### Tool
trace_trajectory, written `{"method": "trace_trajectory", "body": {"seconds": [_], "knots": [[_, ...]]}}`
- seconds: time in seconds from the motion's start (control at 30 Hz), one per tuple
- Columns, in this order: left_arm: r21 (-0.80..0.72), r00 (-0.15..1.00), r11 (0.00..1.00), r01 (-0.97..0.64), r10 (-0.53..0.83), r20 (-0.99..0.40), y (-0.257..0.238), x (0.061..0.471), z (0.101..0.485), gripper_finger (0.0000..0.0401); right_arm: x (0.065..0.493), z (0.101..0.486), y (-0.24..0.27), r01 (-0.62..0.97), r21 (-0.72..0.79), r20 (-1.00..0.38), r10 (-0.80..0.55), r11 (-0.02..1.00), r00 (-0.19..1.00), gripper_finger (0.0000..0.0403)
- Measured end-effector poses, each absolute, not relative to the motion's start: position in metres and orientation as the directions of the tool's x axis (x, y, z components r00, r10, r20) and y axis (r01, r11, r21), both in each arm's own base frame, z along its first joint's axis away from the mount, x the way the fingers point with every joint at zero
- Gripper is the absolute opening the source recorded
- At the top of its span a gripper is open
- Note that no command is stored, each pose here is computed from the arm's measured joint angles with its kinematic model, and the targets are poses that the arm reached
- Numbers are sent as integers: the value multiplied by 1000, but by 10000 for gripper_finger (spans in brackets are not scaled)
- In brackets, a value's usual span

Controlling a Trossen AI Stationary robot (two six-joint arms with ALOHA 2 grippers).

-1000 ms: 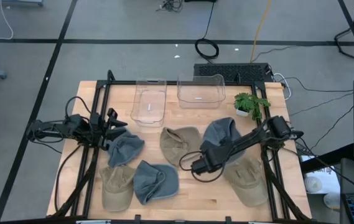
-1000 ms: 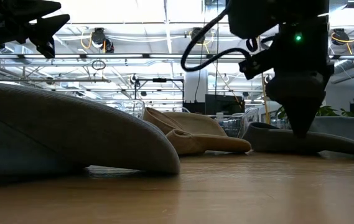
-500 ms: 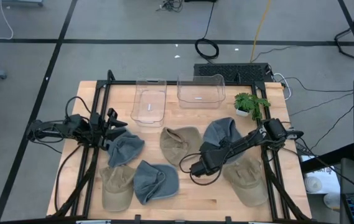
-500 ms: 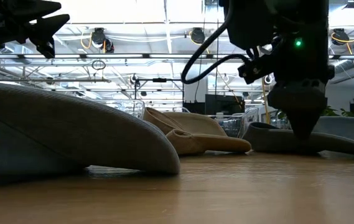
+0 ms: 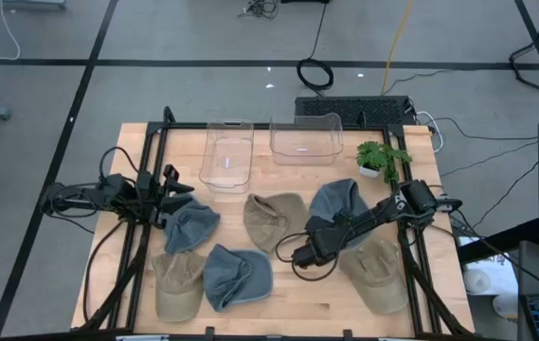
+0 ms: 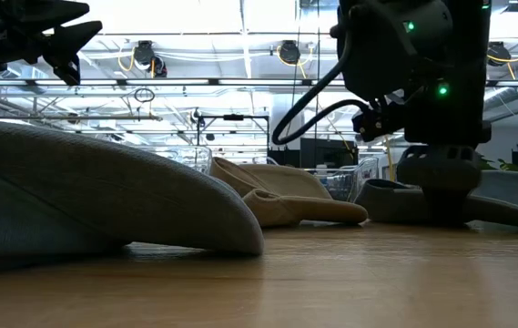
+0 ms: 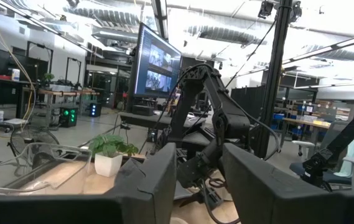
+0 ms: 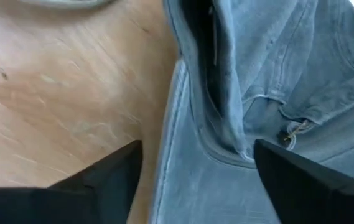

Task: Pick & Place hat
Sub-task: Put the top right blue cap into the right transparent bin

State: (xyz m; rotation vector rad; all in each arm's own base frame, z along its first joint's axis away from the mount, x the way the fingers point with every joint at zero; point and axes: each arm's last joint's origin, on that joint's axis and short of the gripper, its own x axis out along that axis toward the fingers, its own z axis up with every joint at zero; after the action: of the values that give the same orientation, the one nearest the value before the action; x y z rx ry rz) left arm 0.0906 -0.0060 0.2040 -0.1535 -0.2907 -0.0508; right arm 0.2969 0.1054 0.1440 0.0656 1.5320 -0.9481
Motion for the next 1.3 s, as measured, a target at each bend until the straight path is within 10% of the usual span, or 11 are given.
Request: {"method": "trace_trajectory", "body": {"seconds": [0.33, 1.3], "knots": [[-144, 957, 987, 72, -28, 289, -6, 91, 204, 149, 296, 144, 105, 496, -530, -844, -485, 688, -228, 15], [-143, 957, 987, 72, -28, 289, -6, 91, 204, 137, 295, 160, 121, 417, -691, -599, -791, 590, 127, 1]]}}
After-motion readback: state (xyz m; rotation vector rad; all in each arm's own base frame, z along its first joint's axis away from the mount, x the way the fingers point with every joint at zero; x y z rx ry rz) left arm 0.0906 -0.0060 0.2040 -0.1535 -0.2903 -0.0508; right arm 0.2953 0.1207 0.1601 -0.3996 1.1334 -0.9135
